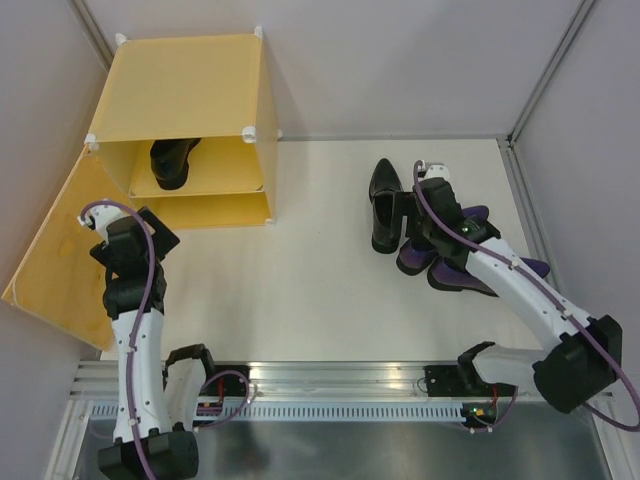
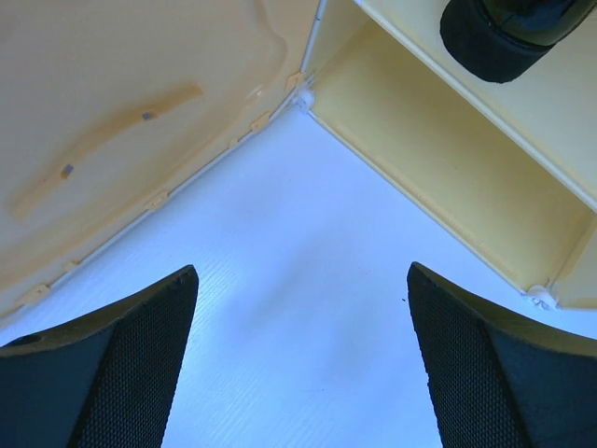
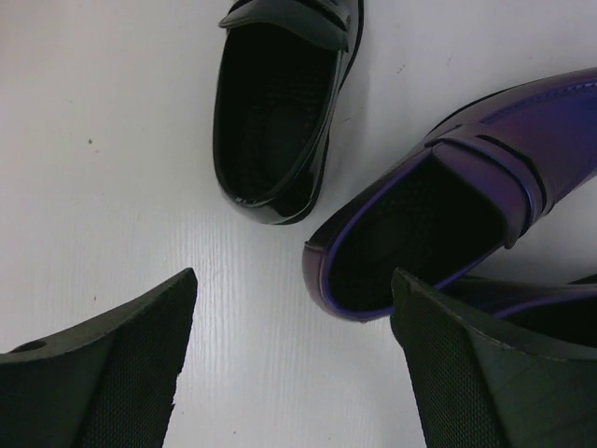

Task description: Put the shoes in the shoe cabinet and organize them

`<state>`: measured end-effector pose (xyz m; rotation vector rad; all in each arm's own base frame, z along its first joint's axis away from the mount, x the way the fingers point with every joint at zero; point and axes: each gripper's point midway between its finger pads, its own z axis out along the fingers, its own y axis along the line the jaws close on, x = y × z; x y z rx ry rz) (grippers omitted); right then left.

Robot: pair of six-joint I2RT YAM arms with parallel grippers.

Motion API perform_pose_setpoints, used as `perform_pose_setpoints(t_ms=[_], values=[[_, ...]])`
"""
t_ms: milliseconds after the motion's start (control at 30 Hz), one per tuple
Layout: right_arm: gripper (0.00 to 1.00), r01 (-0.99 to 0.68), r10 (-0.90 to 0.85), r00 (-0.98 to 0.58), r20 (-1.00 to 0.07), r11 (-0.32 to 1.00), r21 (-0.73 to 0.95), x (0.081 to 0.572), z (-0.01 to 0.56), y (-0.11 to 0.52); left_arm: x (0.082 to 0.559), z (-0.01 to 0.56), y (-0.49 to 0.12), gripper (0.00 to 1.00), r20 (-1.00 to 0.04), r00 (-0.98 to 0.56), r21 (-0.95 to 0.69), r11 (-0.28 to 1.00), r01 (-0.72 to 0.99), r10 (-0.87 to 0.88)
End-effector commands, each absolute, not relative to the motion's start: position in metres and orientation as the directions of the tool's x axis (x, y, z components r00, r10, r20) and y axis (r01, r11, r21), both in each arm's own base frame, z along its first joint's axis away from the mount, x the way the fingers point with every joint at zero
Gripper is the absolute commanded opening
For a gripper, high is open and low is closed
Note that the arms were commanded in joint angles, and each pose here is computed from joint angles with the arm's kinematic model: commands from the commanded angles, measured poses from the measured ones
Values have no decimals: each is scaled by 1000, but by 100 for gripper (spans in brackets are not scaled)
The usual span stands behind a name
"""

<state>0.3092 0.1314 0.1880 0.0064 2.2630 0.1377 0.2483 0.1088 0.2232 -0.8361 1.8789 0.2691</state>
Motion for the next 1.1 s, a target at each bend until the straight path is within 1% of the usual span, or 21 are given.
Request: perform_pose_setpoints(t_ms=[0,167,200,267,300,367,400,467,500,567,667,700,767,800,867,900,967,1000,1067], values=[[87,-5,131,-644,-754,984,175,345,187,132,236,228,104,95,-873,-200,-218,724,-654,-444],[86,46,198,-665,-720,973,225,386,171,127,233,229,91,98,-877,-203,-245,769,-591,-436],[86,54,192,-688,-700,975,215,393,158,128,230,230,88,98,-881,-193,-254,775,-579,-432],[86,57,196,-691,-696,974,218,406,156,131,228,228,84,99,-882,-193,-261,786,-561,-430],[85,72,196,-711,-676,976,207,411,142,133,227,227,82,99,-884,-192,-262,792,-552,-427],[85,85,205,-714,-669,974,208,423,136,135,224,223,80,99,-889,-183,-264,795,-545,-421],[84,100,204,-739,-643,976,195,428,118,136,224,222,78,99,-890,-183,-264,799,-540,-418],[82,118,213,-745,-633,975,189,440,111,136,224,220,79,99,-893,-182,-260,800,-540,-413],[80,130,206,-769,-606,977,168,442,92,135,224,220,78,99,-893,-183,-259,803,-536,-410],[75,153,212,-775,-596,977,148,447,83,132,225,222,78,99,-895,-181,-257,803,-537,-407],[65,166,213,-786,-580,977,133,448,69,130,225,222,80,99,-898,-179,-250,802,-543,-401],[58,168,210,-791,-575,978,126,447,66,129,225,222,80,99,-899,-180,-249,803,-541,-400],[47,161,197,-801,-566,980,113,446,64,128,225,223,80,99,-900,-178,-247,803,-543,-398],[35,162,192,-811,-553,981,104,441,64,127,225,223,80,99,-900,-179,-247,803,-542,-398],[22,158,182,-817,-548,983,91,436,66,125,225,223,81,99,-900,-179,-245,802,-544,-396],[11,151,179,-808,-561,984,98,433,76,126,224,223,81,99,-901,-177,-245,802,-545,-396],[3,140,174,-806,-566,985,104,422,86,129,224,223,82,99,-902,-178,-241,800,-550,-394],[0,130,168,-803,-571,986,108,417,91,132,224,223,83,99,-903,-176,-241,799,-552,-393],[0,102,143,-815,-561,989,104,401,92,142,224,223,83,99,-902,-176,-240,798,-553,-393]])
